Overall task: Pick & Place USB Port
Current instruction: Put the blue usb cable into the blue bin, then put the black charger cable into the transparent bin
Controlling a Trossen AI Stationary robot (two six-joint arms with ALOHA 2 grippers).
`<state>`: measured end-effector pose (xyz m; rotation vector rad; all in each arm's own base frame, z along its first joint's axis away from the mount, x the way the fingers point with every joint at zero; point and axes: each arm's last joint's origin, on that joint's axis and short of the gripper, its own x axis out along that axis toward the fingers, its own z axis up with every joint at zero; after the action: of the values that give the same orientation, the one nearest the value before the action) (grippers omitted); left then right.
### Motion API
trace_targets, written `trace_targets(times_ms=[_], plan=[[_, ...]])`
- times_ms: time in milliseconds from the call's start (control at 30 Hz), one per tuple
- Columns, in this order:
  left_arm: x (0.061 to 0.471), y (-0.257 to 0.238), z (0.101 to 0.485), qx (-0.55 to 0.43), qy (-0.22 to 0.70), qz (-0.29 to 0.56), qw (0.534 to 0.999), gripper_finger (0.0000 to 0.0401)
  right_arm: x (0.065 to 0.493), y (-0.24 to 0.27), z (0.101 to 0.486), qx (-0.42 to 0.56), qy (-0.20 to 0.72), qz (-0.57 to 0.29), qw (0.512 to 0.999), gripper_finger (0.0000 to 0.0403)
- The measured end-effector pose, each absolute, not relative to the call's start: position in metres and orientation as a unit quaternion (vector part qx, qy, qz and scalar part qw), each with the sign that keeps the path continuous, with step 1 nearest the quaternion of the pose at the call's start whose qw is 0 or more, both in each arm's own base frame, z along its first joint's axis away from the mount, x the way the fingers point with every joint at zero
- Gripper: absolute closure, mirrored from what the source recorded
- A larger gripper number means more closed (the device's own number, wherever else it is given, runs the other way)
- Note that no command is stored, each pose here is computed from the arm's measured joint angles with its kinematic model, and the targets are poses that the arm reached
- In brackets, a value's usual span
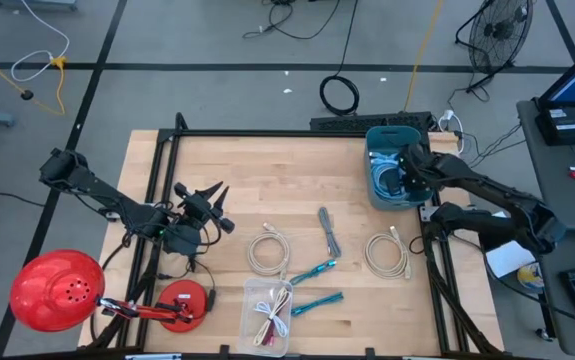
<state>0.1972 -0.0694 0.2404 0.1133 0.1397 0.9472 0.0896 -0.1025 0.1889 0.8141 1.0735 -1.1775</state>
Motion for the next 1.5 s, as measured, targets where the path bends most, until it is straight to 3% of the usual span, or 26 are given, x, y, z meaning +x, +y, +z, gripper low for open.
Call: trace_targets(times_ms=[233,767,1100,1500], plan=[[0.197,-0.069,0.24,0.055,0.067,0.455,0.886,0.0311,0.096,-0.103,0.192,0.334,0.446,-0.507,0.657,0.0403],[0.197,-0.069,0.24,0.054,0.068,0.456,0.886,0.0311,0.098,-0.086,0.241,0.293,0.345,-0.471,0.757,0.0403],[0.197,-0.069,0.239,0.052,0.067,0.456,0.886,0.0311,0.127,-0.064,0.258,0.301,0.276,-0.304,0.861,0.0403],[0.197,-0.069,0.239,0.052,0.068,0.453,0.887,0.0311,0.171,-0.015,0.266,0.316,0.248,-0.116,0.909,0.0397]])
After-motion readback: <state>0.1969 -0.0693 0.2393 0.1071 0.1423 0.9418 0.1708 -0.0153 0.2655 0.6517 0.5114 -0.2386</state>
